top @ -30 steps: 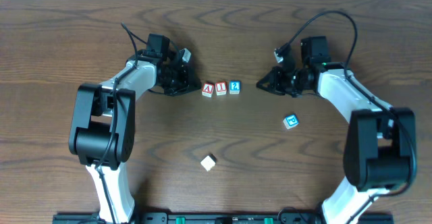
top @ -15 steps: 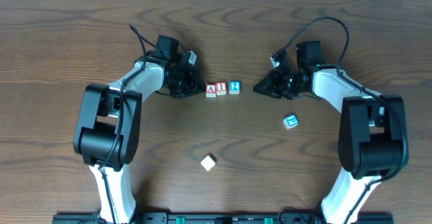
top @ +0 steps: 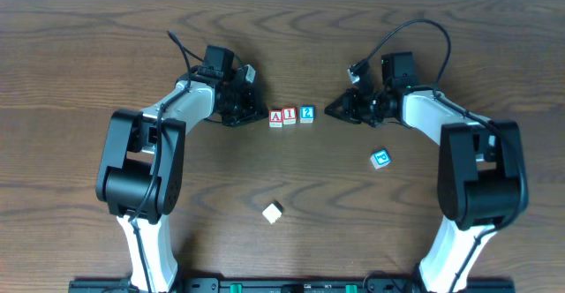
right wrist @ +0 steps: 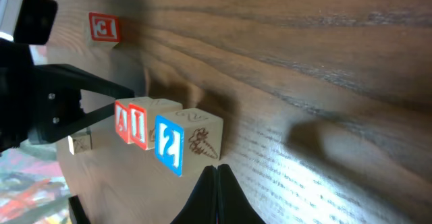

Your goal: Spell out Ai2

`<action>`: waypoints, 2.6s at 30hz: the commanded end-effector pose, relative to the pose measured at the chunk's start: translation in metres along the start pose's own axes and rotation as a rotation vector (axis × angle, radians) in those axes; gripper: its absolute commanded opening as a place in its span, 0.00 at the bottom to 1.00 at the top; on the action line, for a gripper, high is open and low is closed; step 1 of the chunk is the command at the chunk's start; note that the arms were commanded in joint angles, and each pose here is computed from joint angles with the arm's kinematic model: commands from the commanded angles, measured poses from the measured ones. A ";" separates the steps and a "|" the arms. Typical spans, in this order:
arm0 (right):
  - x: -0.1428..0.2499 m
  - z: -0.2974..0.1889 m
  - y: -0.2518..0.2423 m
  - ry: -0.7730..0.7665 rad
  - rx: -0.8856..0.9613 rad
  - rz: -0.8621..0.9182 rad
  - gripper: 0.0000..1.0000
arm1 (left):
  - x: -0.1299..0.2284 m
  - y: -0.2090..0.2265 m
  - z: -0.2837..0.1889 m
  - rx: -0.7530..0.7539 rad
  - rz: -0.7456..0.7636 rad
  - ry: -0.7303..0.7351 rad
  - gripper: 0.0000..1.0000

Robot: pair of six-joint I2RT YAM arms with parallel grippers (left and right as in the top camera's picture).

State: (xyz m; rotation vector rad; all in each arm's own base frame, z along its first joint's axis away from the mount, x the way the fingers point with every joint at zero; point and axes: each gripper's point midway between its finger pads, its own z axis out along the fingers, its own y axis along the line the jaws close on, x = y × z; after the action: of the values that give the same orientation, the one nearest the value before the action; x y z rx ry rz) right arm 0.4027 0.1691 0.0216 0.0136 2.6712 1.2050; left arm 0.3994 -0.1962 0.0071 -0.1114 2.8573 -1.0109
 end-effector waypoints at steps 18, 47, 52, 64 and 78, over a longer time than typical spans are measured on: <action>0.012 0.025 0.015 0.053 -0.058 0.020 0.01 | 0.008 -0.003 0.013 -0.015 -0.021 0.022 0.06; 0.021 0.030 0.012 0.080 -0.021 0.034 0.01 | 0.009 -0.002 0.014 -0.027 -0.022 0.022 0.06; 0.020 0.029 0.007 0.073 0.005 0.039 0.01 | 0.010 0.006 0.013 -0.064 -0.032 0.021 0.06; -0.002 -0.007 0.001 0.057 0.031 0.075 0.02 | -0.018 0.012 -0.032 -0.063 -0.007 -0.074 0.06; 0.025 -0.175 0.107 -0.117 0.349 -0.201 0.01 | 0.036 -0.062 -0.204 -0.146 0.288 -0.263 0.06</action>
State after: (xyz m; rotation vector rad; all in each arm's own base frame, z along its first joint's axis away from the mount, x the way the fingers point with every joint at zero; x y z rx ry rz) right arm 0.3511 0.1198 0.1738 0.0073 2.7543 0.7572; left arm 0.3553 -0.1282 0.1694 0.0405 2.6790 -0.7419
